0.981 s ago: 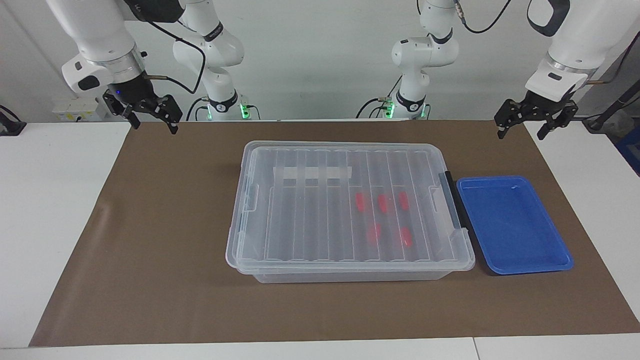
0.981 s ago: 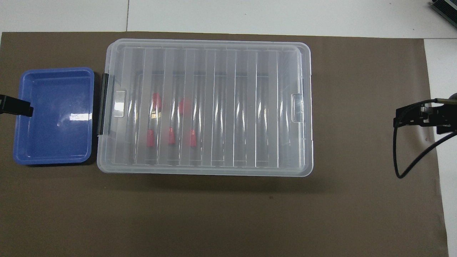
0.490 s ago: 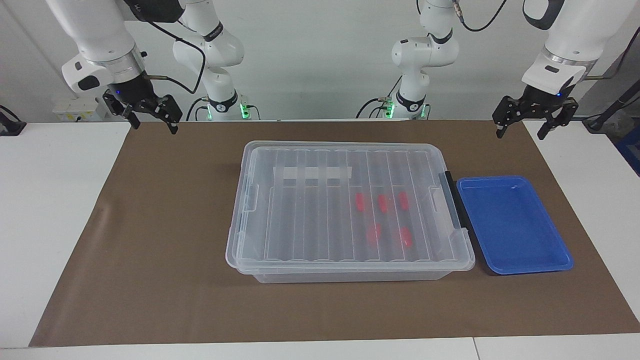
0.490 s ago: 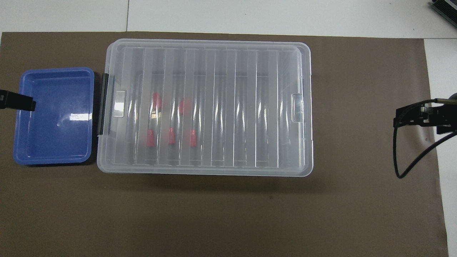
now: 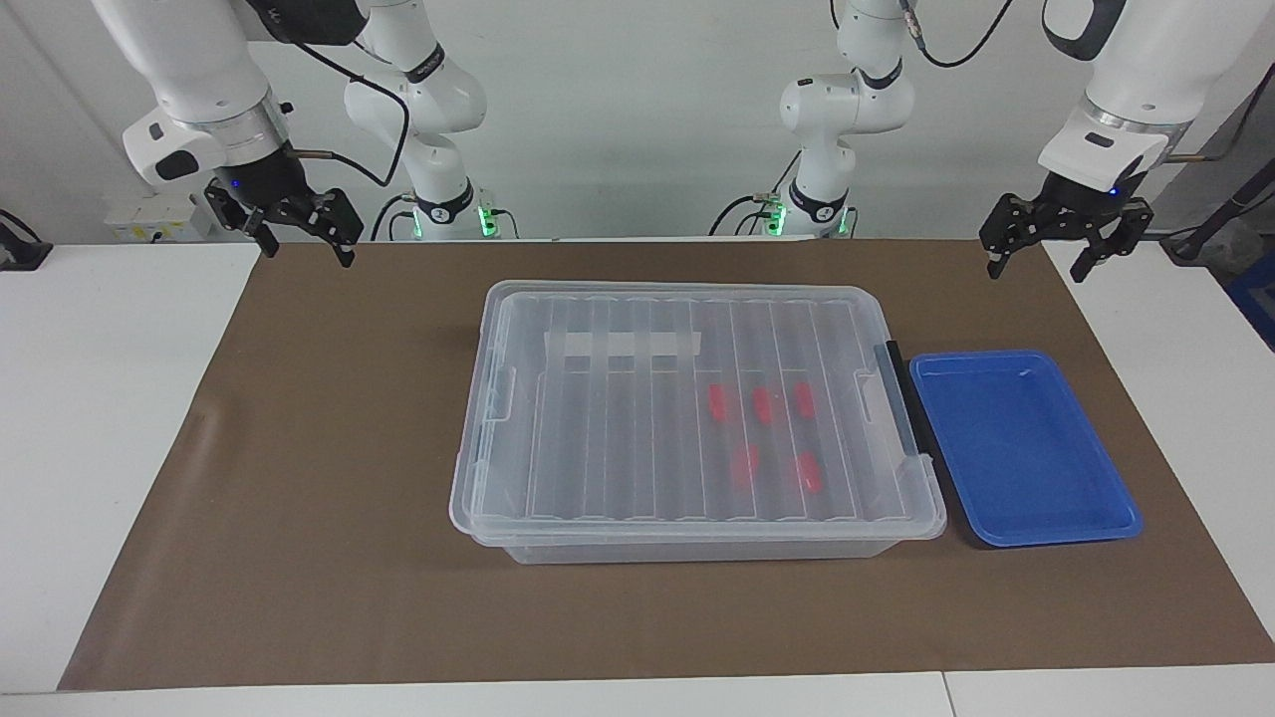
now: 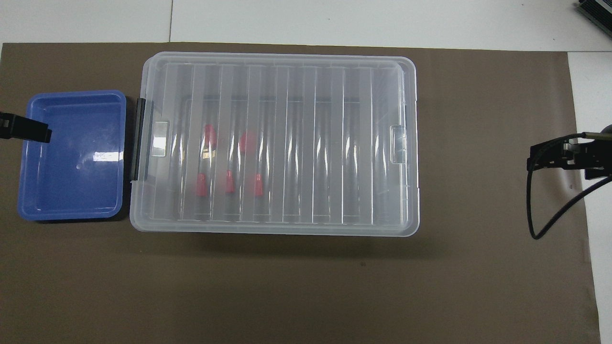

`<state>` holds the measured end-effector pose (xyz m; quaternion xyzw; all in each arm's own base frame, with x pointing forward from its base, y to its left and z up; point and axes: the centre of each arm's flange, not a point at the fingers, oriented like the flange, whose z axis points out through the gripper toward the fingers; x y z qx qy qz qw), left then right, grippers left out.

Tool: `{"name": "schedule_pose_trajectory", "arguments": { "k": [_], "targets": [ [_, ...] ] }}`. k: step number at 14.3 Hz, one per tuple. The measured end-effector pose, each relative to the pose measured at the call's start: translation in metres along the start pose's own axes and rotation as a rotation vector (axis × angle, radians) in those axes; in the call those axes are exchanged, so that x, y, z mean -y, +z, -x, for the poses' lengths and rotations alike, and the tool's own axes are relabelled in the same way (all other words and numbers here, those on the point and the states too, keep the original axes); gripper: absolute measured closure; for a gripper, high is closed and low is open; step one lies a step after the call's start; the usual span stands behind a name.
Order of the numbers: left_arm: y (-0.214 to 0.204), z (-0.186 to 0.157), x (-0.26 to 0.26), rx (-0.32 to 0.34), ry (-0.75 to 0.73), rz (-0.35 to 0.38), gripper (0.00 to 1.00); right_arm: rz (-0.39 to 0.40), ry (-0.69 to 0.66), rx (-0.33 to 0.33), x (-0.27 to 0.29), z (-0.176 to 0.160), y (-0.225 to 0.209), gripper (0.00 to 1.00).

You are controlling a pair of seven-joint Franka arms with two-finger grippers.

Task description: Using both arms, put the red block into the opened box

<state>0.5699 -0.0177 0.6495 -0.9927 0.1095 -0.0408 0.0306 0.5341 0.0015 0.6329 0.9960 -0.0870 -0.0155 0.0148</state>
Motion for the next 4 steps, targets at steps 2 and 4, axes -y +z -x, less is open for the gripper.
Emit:
{"name": "schedule_pose_trajectory", "arguments": {
  "k": [2,4],
  "targets": [
    [0.0084,-0.0051,-0.0029,0.011,0.007,0.003,0.00,0.000,-0.002,0.000,0.0000,0.0000,0.0001,0.00],
    [0.0142,-0.0089,-0.0056,0.020,0.012,0.005,0.00,0.000,-0.012,0.000,0.0000,0.0000,0.0001,0.00]
  ]
}}
